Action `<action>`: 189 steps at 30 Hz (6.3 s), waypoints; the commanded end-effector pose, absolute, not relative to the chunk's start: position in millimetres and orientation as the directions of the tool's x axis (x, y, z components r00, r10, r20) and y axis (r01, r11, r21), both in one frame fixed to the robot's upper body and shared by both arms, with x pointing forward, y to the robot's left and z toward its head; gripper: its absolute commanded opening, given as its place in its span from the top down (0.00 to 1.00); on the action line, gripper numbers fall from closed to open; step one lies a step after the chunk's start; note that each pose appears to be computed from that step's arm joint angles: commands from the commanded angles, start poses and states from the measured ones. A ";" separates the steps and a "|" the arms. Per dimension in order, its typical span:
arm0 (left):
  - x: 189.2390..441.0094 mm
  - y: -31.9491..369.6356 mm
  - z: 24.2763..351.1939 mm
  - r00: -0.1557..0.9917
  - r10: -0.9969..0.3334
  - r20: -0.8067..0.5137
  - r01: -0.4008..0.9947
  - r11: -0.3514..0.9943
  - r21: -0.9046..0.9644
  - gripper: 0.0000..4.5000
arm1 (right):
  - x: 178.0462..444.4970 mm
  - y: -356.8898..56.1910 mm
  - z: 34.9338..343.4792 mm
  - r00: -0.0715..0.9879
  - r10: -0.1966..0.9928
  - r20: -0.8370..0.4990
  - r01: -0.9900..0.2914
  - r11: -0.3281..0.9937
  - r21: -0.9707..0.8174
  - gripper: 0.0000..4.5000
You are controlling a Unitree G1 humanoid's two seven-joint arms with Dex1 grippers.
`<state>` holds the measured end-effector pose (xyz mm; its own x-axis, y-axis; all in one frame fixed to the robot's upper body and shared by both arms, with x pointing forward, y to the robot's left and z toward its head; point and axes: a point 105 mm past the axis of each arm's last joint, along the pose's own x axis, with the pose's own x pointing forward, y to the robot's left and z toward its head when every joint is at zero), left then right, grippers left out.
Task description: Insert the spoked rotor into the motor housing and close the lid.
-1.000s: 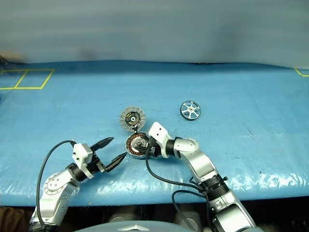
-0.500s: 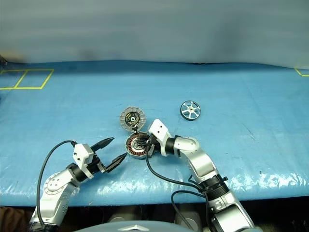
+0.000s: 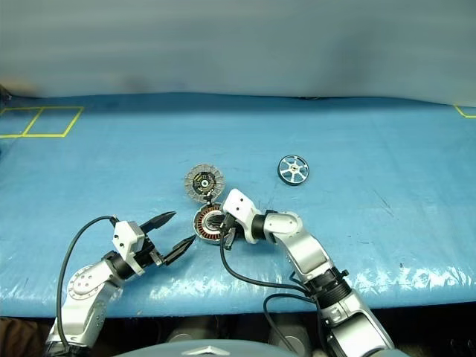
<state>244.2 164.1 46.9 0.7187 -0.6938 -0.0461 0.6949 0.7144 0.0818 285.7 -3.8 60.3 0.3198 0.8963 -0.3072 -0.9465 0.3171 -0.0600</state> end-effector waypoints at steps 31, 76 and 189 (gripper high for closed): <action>245.7 165.0 49.9 0.728 -0.685 -0.031 0.684 0.723 0.096 0.00 | 286.4 -6.1 75.2 0.343 0.885 -0.316 -0.939 0.331 -0.091 1.00; 244.5 165.0 47.5 0.734 -0.678 -0.039 0.678 0.730 0.088 0.00 | 282.0 4.5 71.1 0.330 0.876 -0.352 -0.941 0.275 -0.196 1.00; 247.1 160.2 40.5 0.719 -0.694 -0.037 0.695 0.716 0.067 0.00 | 278.2 -2.6 87.8 0.349 0.878 -0.328 -0.936 0.314 -0.157 1.00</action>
